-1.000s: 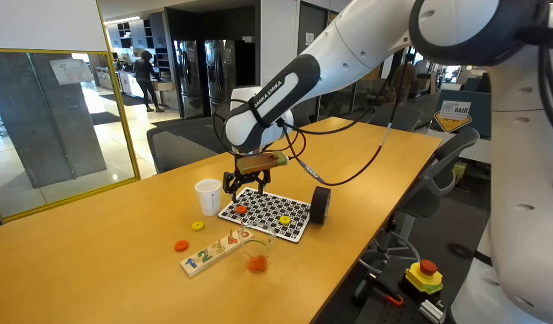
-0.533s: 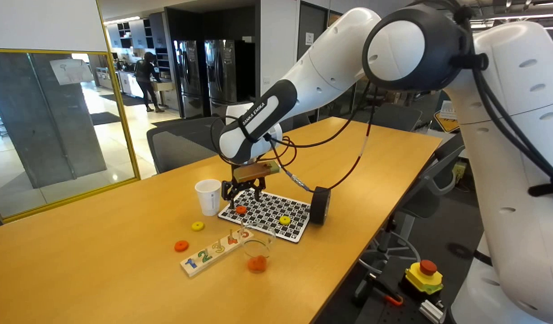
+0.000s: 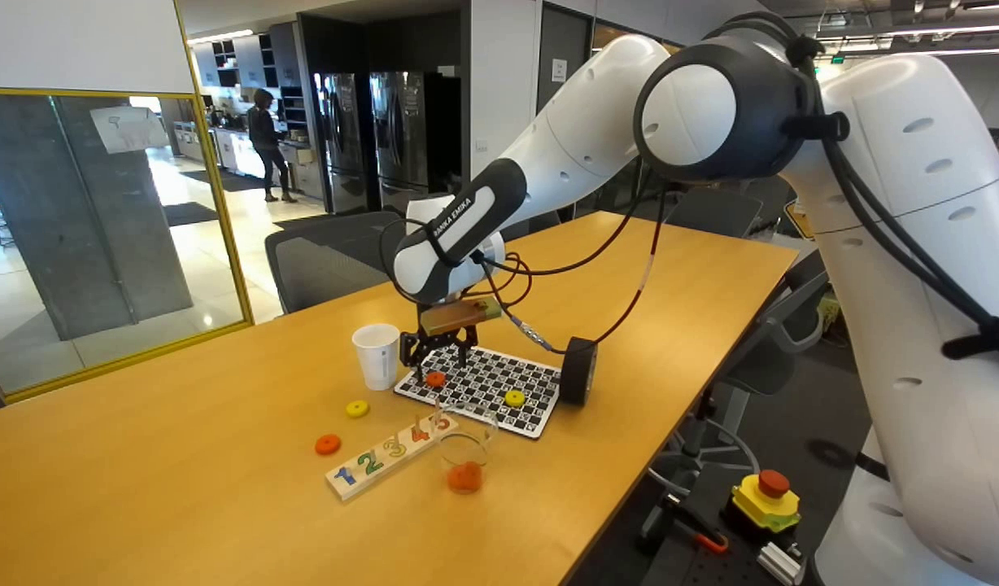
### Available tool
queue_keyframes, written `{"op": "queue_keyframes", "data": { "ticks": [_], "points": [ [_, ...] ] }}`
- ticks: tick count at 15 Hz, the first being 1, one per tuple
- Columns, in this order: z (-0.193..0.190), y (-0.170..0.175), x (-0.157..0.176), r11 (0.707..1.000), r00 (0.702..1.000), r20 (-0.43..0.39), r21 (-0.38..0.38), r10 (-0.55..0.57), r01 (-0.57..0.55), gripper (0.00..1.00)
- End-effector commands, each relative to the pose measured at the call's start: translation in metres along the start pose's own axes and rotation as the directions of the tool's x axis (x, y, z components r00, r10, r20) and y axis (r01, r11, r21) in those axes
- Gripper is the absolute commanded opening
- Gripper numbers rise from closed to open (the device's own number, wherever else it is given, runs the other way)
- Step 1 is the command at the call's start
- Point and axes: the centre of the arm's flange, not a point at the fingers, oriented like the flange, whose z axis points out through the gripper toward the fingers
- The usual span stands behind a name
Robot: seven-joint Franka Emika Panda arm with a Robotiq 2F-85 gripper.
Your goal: Put the orange circle into the transparent cup and put the yellow circle into the white cup.
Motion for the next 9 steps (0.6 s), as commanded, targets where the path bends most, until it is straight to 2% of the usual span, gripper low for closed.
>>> {"op": "queue_keyframes", "data": {
  "ticks": [1,9],
  "points": [
    [-0.0016,0.0001,0.0112,1.000,1.000,0.009,0.030,-0.008,0.008,1.00],
    [0.0025,0.0018,0.0118,0.999,1.000,0.017,0.034,-0.001,0.001,1.00]
  ]
}}
